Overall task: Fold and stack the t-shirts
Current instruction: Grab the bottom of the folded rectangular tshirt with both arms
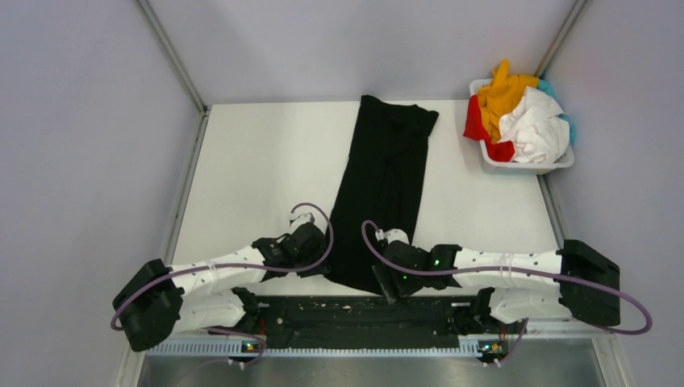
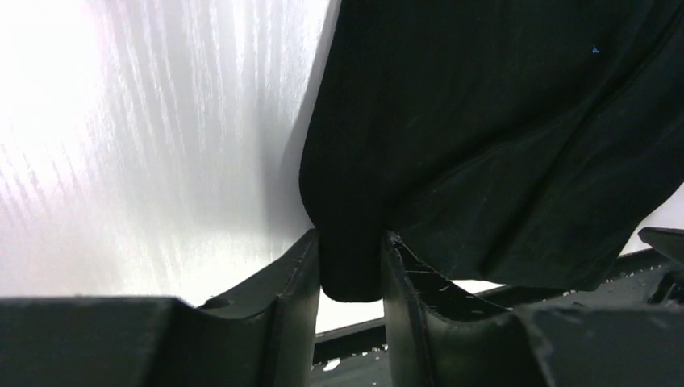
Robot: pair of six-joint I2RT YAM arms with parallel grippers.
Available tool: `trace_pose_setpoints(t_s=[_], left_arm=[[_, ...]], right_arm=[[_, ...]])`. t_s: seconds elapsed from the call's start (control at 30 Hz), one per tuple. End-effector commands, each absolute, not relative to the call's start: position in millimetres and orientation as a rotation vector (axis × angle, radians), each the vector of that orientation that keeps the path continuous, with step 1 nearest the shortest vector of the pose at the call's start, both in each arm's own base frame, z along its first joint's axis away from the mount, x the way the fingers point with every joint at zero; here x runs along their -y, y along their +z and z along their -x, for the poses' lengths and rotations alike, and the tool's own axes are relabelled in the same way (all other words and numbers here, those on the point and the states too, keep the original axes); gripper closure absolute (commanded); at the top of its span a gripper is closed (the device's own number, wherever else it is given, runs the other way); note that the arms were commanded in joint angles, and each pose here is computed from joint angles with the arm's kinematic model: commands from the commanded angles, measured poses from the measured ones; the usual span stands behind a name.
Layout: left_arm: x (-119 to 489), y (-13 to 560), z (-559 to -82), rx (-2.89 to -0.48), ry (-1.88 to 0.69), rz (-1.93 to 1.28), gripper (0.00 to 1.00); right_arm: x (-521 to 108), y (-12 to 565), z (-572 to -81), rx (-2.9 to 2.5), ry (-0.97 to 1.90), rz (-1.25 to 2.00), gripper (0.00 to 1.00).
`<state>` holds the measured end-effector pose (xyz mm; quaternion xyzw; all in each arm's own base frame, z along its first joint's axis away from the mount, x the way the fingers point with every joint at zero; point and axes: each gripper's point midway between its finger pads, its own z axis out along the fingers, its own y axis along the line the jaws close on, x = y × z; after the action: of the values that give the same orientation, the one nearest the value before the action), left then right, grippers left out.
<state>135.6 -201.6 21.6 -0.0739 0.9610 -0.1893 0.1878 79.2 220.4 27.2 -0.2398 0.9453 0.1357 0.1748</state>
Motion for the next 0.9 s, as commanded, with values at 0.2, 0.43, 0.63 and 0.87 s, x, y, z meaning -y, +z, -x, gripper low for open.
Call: trace_pose_setpoints(t_s=[0.2, 0.43, 0.63, 0.87], left_arm=[[190, 9, -136, -2.745, -0.410, 0.242, 1.00], [196, 23, -121, -2.739, -0.568, 0.292, 1.00], [195, 56, -110, -2.659, -0.688, 0.253, 1.00], [209, 105, -151, -2.422, -0.738, 0.195, 1.00]], right_arm=[[-231, 7, -70, -2.714, 0.420, 0.610, 0.31], [-238, 11, -53, -2.720, 0.373, 0.648, 0.85], [-243, 33, -44, -2.697, 0.445, 0.640, 0.99], [-249, 77, -74, -2.561, 0.547, 0.535, 1.00]])
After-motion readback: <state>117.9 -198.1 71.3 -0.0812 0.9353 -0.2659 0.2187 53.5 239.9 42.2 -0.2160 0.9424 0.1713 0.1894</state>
